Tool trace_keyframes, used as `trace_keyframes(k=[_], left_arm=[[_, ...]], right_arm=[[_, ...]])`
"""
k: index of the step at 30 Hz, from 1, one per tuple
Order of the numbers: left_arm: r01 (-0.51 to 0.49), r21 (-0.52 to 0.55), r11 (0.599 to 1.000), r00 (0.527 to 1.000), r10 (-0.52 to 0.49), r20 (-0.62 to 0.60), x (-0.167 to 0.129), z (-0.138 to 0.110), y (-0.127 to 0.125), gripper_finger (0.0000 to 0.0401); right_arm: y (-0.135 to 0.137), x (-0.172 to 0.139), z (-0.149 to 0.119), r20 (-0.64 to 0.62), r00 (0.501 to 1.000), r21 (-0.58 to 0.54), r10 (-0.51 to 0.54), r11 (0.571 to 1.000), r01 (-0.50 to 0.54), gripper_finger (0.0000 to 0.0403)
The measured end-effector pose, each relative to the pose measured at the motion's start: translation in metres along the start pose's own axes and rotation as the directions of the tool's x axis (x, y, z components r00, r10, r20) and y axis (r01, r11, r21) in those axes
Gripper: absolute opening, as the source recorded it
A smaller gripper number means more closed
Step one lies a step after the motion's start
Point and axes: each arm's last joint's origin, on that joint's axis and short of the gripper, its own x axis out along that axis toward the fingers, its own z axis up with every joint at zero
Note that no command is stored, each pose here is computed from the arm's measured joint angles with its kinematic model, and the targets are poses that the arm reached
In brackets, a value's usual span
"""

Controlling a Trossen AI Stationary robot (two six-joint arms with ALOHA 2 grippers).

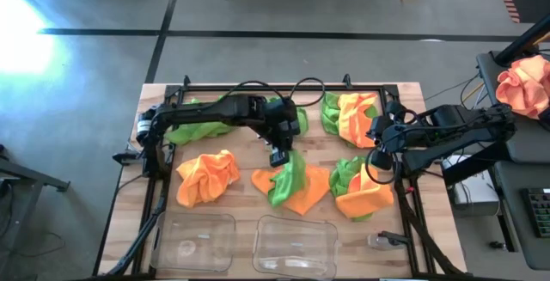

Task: Sort microfiber towel by color & place in baskets
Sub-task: Put the green towel into the left transparent bin

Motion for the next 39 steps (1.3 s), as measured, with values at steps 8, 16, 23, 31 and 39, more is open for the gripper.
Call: trace_keyframes(k=[8,16,23,31,39], left_arm=[[-0.046,-0.043,0.998,0.994,0.041,-0.105,-0.048,-0.002,-0.027,0.0000],[-0.060,-0.045,0.997,0.996,0.057,-0.071,-0.093,-0.004,-0.061,0.0000],[-0.110,-0.086,0.990,0.991,0.102,-0.091,-0.116,-0.022,-0.082,0.0000],[-0.047,-0.075,0.996,0.998,0.045,-0.036,-0.144,-0.041,-0.115,0.0000],[-0.016,-0.108,0.994,0.999,0.020,0.041,-0.176,-0.067,-0.148,0.0000]], right_arm=[[0.000,0.000,0.000,0.000,1.000,-0.047,-0.001,0.999,0.001,0.0022],[0.000,0.000,0.000,0.001,1.000,-0.048,-0.002,0.999,0.002,0.0022],[0.000,0.000,0.000,0.004,1.000,0.007,-0.002,1.000,0.002,0.0022],[0.001,0.001,0.002,0.008,1.000,0.088,-0.026,0.996,0.026,0.0022],[0.005,0.008,0.005,-0.017,0.999,0.177,-0.038,0.983,0.041,0.0022]])
